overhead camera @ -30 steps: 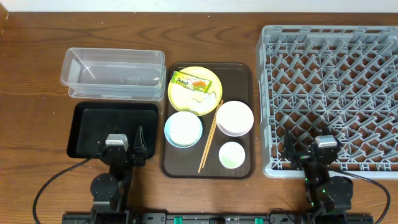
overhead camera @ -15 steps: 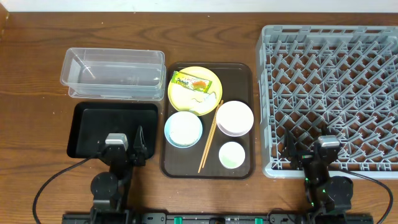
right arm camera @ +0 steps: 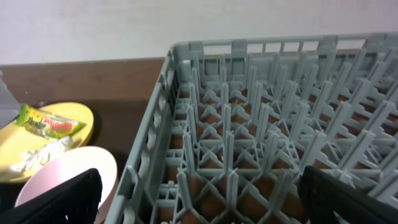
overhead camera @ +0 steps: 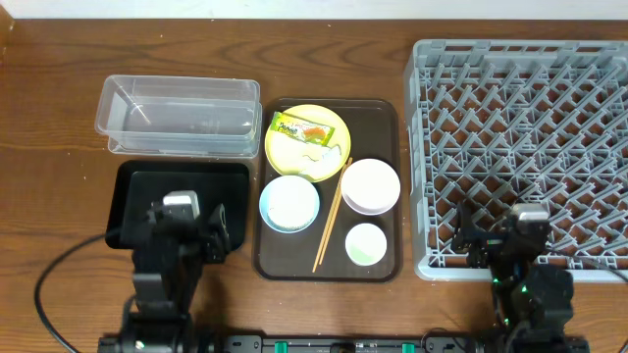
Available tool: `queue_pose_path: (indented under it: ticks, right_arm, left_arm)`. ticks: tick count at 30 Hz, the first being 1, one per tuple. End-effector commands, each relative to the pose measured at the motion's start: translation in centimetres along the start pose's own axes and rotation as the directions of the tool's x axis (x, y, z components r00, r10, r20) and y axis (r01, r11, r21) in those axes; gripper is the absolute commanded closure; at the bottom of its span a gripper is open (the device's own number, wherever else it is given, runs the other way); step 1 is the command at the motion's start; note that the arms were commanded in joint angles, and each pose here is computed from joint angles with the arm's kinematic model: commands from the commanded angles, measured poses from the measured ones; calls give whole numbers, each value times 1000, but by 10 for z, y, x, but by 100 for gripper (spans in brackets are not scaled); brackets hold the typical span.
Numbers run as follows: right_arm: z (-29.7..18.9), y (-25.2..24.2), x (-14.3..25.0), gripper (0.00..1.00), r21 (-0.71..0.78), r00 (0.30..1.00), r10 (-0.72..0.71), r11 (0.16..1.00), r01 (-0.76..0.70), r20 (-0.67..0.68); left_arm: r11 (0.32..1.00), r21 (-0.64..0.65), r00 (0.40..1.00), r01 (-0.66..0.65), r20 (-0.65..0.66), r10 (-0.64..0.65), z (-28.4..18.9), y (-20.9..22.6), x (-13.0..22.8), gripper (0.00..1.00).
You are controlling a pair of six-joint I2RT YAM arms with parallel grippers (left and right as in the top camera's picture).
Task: Sort waste into correct bins and load items into the dishwasher rack
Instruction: 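Reach the left gripper to the light-blue rice bowl and grasp it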
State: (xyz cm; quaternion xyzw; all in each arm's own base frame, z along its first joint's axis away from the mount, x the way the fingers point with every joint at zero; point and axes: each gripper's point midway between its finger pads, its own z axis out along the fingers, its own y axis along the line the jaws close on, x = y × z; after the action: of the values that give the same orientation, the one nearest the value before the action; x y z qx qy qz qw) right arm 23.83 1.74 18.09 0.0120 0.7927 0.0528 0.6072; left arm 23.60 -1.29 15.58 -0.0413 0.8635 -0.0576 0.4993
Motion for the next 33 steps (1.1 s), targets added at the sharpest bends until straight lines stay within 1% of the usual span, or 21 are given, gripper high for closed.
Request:
queue_pose_path:
  ticks: [1,5,9,11,12,15,18,23,28,30,33]
  right_arm:
    - [-1,-3,-17,1,28,999,17,999,-16,-46]
    - [4,-2,-20,1,39,985,18,999,-12,-170]
    - [9,-2,-18,1,56,948,22,998,-4,-317]
    - [11,-2,-16,1,64,920,23,998,2,-390]
    - [12,-2,-16,1,66,910,23,998,5,-415]
    - [16,-2,-17,1,71,884,26,997,8,-467]
    - [21,1,-19,1,58,877,27,998,1,-479]
    - [23,2,-22,1,55,884,26,998,0,-467]
    - [23,2,-23,1,55,885,26,998,-1,-465]
    - [23,2,-23,1,55,885,26,998,-1,-465]
    - [23,2,-23,1,55,885,26,999,-1,-465]
  left_arm:
    - [1000,1,998,13,-66,-12,-2,-4,-16,33]
    - [999,26,970,28,-241,-21,-1,-13,-13,33]
    - [997,43,903,60,-428,-36,-5,-22,-6,33]
    - [997,39,865,73,-501,-43,-7,-25,-6,33]
    - [997,34,855,74,-517,-46,-7,-24,-6,33]
    - [996,31,838,79,-543,-49,-1,-25,-7,33]
    - [992,67,828,105,-559,-50,5,-33,-5,33]
    - [951,252,864,179,-503,-30,22,-67,-26,33]
    - [940,308,881,146,-473,18,44,-88,-31,33]
    - [929,349,877,123,-476,63,53,-104,-26,34]
    - [939,336,863,73,-492,109,65,-116,-13,34]
